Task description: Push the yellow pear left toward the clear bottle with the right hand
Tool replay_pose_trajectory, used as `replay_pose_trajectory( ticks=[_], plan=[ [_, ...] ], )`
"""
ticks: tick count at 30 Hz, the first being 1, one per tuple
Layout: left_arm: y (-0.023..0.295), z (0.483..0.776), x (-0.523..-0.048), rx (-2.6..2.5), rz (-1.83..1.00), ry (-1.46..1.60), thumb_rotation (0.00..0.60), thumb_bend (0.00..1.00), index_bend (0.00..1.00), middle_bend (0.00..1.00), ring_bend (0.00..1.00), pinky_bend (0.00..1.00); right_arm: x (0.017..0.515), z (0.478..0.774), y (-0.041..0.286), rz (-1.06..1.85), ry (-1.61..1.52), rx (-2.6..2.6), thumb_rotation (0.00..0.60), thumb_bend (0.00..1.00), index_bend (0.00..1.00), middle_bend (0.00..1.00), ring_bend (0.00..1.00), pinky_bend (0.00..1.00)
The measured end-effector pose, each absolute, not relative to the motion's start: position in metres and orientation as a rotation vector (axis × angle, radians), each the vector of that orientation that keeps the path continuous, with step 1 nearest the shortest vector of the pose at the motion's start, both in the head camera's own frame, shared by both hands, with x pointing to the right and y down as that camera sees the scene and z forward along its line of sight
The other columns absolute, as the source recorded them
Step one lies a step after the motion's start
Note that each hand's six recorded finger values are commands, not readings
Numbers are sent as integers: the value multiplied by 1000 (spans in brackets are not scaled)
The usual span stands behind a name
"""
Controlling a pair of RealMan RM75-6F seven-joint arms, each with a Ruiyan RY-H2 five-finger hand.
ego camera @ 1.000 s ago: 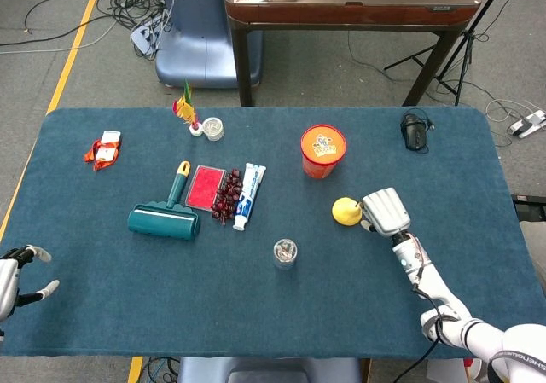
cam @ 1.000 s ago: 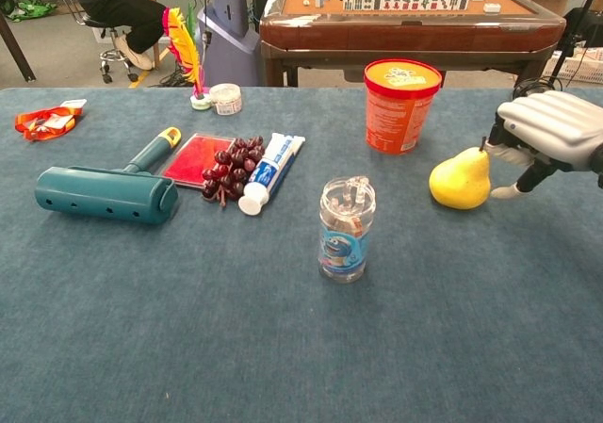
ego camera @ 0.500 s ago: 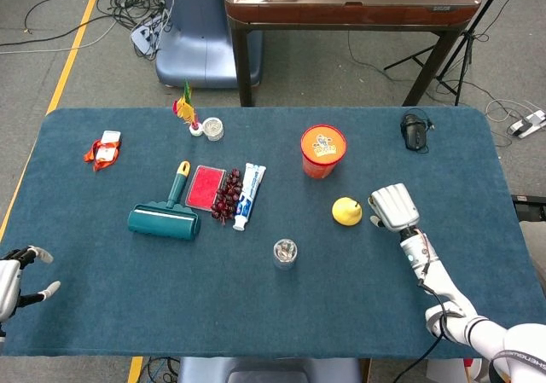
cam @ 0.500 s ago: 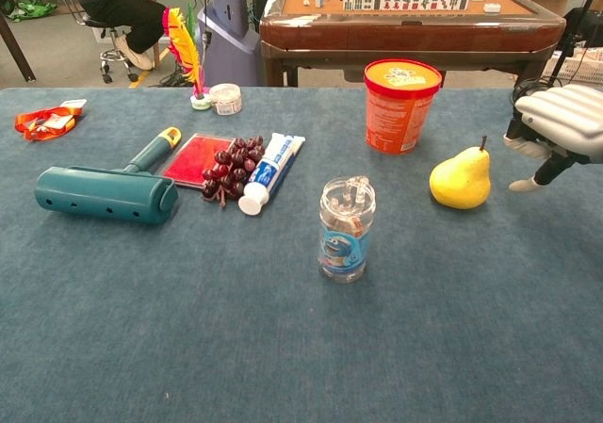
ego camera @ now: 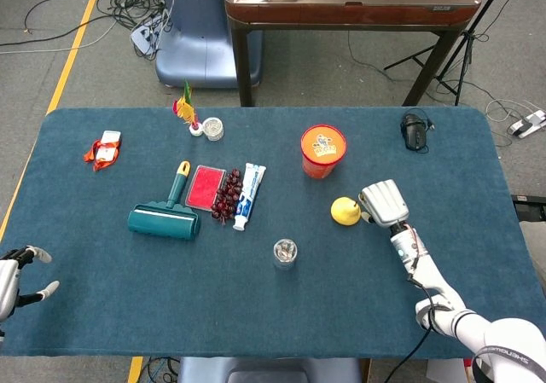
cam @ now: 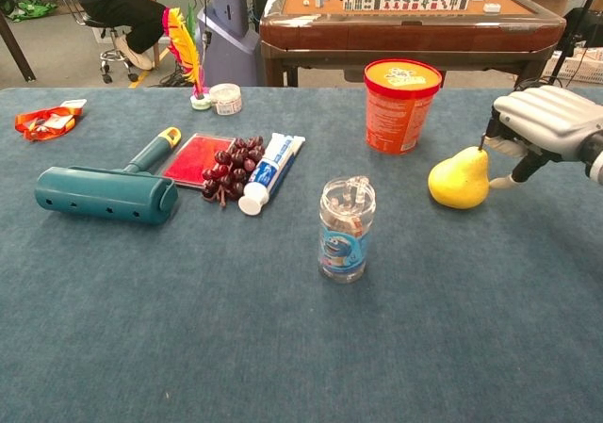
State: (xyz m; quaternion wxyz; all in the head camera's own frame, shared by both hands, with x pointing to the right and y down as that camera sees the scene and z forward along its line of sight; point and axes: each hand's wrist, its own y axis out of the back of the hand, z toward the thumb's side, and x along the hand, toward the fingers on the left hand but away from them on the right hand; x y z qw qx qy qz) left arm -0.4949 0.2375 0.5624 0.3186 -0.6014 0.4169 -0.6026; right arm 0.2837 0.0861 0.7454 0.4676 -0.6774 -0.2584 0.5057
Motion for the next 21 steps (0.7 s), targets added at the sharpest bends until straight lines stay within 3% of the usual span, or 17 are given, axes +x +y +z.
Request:
replay_pose_trajectory(
  ticks=[21],
  plan=[
    [237,561,-498,-1584,-1591,1109,600,87,487,448,430,590,237,754,82,1137,-589,-1692,600,0,1000,1000,1000,1000]
  ],
)
